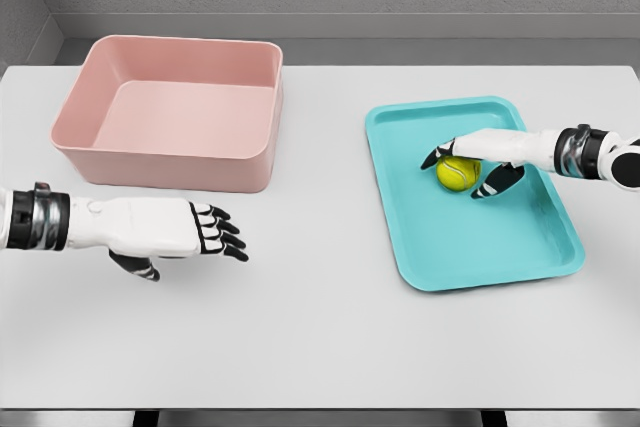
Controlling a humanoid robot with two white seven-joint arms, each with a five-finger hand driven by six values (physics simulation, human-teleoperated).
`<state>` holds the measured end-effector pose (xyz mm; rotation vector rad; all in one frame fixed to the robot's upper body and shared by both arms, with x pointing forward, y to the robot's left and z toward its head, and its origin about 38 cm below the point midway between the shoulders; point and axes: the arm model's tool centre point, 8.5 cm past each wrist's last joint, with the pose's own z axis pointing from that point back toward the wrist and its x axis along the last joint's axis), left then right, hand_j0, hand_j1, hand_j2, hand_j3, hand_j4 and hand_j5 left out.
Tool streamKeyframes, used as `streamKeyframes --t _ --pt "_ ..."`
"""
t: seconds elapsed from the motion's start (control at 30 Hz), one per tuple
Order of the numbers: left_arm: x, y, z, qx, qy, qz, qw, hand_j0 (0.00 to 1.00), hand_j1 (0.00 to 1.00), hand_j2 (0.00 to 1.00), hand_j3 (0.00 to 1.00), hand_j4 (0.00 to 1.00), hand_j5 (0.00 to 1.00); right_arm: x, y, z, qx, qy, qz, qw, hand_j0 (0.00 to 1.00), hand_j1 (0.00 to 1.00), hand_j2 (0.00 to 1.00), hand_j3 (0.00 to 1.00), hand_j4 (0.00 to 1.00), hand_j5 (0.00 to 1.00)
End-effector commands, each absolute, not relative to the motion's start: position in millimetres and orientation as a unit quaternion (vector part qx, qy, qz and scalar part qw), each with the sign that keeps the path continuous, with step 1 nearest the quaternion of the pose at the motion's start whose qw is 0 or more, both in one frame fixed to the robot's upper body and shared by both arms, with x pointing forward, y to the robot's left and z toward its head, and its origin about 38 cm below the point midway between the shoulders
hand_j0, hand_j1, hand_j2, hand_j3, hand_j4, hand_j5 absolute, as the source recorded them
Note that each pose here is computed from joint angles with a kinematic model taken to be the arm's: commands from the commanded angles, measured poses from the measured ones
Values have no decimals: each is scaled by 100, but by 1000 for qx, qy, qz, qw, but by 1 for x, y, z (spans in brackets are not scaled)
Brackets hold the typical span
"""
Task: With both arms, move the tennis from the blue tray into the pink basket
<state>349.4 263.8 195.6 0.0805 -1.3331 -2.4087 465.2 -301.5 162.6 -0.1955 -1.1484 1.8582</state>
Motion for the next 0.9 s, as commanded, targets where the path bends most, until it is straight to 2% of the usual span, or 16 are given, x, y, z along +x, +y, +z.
streamKeyframes --t 0.0,0.23,0.7,0.87 --pt "349 264 196 28 -476 -857 195 100 100 100 100 100 100 465 -302 163 -79 -466 753 458 70 70 70 70 70 70" --pt "349 264 196 28 -476 -857 195 100 100 100 100 100 100 466 -301 160 -77 -464 753 460 56 56 56 56 56 56" --pt "352 263 199 31 -479 -856 191 100 100 100 100 100 100 456 -283 193 -71 -488 773 399 55 55 55 55 55 55" --pt "354 262 205 35 -482 -855 189 100 100 100 100 100 100 441 -263 212 -60 -504 787 351 54 54 54 54 54 54"
